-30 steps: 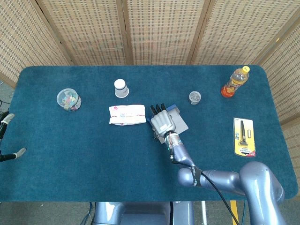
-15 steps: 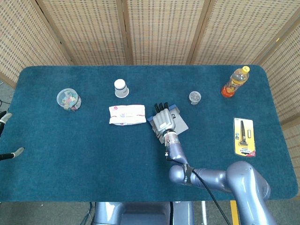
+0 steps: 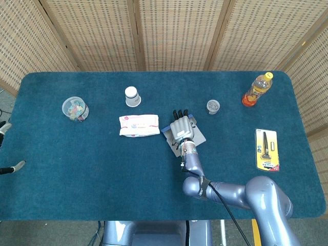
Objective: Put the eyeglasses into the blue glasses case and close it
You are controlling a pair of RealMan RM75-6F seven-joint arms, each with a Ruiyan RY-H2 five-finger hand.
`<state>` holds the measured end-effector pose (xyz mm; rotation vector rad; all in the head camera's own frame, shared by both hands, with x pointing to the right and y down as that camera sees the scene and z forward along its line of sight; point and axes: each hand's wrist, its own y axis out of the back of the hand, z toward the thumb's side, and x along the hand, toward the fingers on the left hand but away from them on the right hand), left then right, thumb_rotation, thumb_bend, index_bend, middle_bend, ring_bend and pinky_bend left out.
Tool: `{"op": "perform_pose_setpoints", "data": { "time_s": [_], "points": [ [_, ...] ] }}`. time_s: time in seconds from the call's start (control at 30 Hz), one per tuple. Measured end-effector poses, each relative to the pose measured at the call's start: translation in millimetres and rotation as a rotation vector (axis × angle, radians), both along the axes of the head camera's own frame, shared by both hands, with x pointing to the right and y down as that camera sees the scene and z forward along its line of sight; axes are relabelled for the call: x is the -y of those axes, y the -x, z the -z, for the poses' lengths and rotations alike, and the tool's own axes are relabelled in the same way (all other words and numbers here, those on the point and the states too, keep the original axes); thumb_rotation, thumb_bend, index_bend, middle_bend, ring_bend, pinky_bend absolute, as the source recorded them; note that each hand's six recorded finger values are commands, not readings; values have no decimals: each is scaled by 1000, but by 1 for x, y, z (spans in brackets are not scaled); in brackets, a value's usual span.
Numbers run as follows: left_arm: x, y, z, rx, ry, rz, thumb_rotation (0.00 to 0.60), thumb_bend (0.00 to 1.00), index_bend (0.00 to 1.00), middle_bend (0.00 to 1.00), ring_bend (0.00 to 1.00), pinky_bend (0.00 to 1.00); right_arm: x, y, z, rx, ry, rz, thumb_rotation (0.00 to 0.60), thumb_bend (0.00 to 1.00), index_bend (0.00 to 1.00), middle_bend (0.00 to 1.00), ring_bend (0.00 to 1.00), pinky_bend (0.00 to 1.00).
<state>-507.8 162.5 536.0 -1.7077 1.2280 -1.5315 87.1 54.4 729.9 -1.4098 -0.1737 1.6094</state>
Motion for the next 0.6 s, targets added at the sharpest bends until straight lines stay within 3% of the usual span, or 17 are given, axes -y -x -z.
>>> {"op": "perform_pose_setpoints", "data": {
  "time_s": [0.3,0.6],
  "points": [
    [0,1,1,-7,-1,1,600,117,0,0,0,0,7,1,8,27,-40,-3,600,260,198,0,0,100],
    [0,1,1,-10,3,-3,600,117,0,0,0,0,16,9,39,228,-120,57,600,300,198,0,0,100]
  ]
}}
